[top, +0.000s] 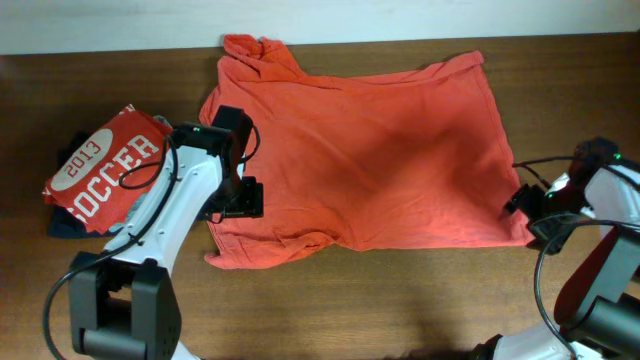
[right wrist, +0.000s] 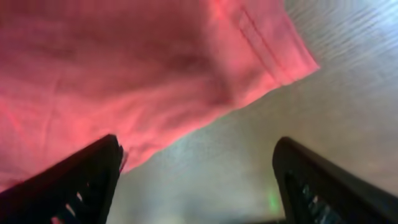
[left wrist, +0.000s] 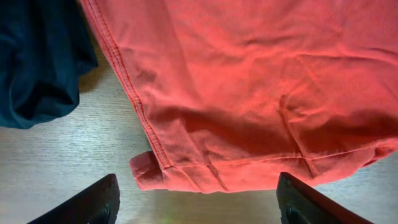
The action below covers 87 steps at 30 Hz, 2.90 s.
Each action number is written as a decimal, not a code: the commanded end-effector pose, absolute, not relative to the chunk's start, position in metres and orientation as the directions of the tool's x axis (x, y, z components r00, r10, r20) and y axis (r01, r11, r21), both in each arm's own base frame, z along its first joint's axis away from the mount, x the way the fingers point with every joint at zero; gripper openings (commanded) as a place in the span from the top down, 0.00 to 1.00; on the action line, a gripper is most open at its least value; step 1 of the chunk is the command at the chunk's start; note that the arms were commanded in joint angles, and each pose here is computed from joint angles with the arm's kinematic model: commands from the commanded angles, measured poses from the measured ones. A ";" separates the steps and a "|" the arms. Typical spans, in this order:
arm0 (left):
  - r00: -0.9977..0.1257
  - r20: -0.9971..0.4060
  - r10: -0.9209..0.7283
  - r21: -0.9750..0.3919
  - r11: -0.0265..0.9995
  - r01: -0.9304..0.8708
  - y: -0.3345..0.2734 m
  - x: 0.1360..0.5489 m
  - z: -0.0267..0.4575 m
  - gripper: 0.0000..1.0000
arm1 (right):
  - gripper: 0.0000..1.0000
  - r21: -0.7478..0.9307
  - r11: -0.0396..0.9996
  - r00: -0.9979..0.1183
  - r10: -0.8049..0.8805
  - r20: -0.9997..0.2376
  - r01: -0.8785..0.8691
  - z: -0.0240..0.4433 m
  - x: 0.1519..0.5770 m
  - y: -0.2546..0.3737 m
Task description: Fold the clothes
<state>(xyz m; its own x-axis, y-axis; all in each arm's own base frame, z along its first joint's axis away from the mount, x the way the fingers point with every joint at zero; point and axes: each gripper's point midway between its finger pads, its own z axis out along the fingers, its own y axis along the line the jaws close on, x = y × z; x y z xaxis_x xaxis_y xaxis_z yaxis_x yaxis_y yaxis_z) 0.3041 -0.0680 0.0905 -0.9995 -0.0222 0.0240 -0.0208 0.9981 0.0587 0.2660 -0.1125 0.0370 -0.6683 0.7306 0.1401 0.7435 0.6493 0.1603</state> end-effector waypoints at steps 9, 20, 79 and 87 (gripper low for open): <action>-0.999 0.003 -0.038 0.031 0.999 -0.038 -0.063 0.308 0.094 0.19 | 0.35 0.143 0.535 -0.550 0.830 0.097 0.833 0.005 0.261 -0.127; -0.999 0.003 -0.038 0.031 0.999 -0.038 -0.063 0.308 0.094 0.19 | 0.96 -0.015 0.500 -0.499 0.866 0.025 0.866 -0.001 0.242 -0.152; -0.994 0.074 0.084 -0.090 0.993 0.077 -0.110 0.232 0.012 0.76 | 0.17 0.359 0.672 -0.603 0.740 -0.296 0.648 0.149 0.285 -0.098; -0.969 0.222 0.113 -0.202 0.977 0.068 -0.126 0.203 0.032 0.99 | 0.17 0.353 0.685 -0.615 0.728 -0.303 0.637 0.149 0.285 -0.098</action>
<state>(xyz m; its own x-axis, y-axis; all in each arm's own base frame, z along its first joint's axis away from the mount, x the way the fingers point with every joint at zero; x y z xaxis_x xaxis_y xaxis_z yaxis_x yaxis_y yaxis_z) 0.2065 -0.1105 0.0173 -0.9781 0.0757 0.1938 0.0533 0.9915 -0.1186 0.2824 -0.0985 0.1475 -0.6008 0.7455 -0.2885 0.6527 0.6659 0.3614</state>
